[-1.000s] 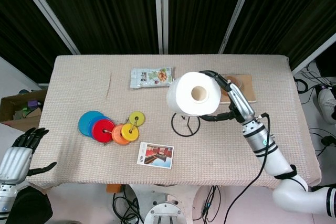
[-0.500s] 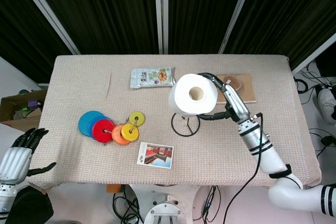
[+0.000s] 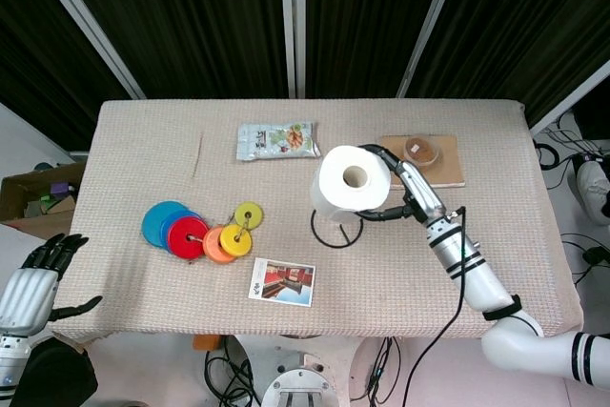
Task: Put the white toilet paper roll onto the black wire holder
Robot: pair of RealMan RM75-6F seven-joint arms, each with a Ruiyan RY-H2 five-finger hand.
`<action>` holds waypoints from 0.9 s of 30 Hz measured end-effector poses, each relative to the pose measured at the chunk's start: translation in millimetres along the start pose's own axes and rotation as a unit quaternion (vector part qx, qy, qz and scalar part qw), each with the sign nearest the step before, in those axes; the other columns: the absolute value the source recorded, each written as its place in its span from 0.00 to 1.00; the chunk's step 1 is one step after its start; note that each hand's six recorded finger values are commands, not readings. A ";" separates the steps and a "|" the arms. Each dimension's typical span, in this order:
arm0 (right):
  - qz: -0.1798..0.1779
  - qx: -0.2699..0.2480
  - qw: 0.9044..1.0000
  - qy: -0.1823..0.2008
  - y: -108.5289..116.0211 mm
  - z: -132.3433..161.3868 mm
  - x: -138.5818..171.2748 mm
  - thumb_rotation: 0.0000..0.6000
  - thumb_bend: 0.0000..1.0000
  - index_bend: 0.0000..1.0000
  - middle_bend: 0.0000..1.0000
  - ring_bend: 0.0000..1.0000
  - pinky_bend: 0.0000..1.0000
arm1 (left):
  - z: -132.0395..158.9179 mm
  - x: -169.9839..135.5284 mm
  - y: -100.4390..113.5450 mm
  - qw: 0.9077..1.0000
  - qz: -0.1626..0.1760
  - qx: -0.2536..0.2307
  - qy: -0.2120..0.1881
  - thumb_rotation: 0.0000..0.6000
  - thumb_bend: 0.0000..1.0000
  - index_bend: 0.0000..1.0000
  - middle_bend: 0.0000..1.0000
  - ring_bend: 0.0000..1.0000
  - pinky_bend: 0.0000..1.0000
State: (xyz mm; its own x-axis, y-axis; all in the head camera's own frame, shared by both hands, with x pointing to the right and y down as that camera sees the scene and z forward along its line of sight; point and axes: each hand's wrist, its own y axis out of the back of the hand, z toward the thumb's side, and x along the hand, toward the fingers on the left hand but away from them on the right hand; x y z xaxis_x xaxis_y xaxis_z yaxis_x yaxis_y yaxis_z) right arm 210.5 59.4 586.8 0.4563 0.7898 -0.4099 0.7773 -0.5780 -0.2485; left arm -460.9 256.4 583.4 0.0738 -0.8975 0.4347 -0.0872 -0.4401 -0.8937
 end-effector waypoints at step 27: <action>-0.093 0.367 0.924 -0.055 76.4 -102.0 122.9 1.00 0.04 0.00 0.00 0.00 0.00 | -8.9 -0.6 -2.8 1.000 0.003 -0.006 0.010 0.79 0.09 0.14 0.15 0.10 0.21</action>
State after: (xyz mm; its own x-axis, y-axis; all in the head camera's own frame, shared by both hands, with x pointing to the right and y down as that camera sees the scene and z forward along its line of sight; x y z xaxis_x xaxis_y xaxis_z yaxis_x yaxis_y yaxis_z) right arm 370.1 133.2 606.9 0.2674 0.8868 -0.3770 0.3161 -0.4503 -0.8350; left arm -469.6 257.9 586.7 0.0529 -0.9007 0.4311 -0.1001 -0.4343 -0.8952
